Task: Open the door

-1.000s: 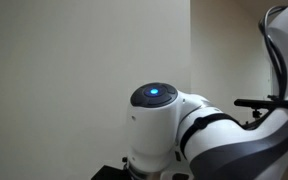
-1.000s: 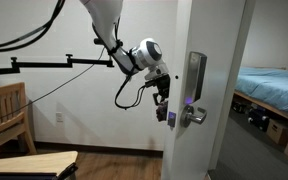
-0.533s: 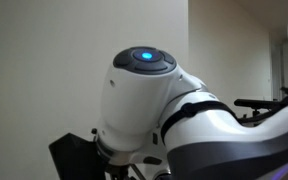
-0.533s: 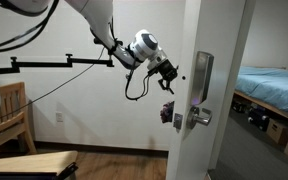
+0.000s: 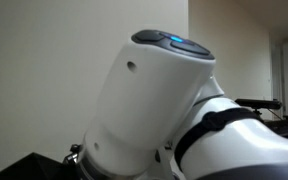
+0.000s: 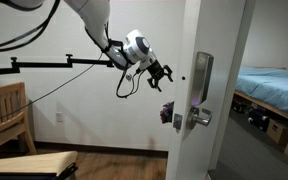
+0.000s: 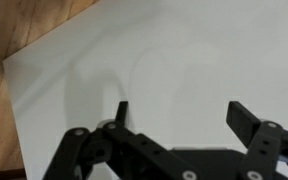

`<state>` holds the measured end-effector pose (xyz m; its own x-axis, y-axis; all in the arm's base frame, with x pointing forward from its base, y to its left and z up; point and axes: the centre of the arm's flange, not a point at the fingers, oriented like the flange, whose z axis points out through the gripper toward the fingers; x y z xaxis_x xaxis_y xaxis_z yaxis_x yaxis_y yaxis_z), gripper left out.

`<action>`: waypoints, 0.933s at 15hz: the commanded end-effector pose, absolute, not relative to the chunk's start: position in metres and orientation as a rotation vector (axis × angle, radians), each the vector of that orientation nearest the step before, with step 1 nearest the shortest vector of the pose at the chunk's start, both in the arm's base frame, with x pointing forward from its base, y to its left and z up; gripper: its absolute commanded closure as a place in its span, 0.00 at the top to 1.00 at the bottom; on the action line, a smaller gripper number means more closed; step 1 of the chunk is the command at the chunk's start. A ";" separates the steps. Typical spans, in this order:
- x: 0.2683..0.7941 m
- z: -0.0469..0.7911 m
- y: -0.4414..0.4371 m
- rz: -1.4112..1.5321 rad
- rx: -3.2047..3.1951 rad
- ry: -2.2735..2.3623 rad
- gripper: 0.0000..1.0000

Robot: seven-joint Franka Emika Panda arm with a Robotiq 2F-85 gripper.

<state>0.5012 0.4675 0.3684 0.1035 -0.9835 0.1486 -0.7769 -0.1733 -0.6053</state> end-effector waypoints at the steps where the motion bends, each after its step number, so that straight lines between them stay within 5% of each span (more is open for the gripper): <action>1: 0.483 0.374 0.425 -0.599 -2.185 1.651 1.00; 9: 0.450 0.353 0.355 -0.277 -2.544 1.459 1.00; 14: 0.447 0.343 0.370 -0.326 -2.513 1.469 1.00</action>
<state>0.4470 0.3697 0.3433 0.4783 -0.8742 0.0831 -0.8271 -0.4803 -0.2919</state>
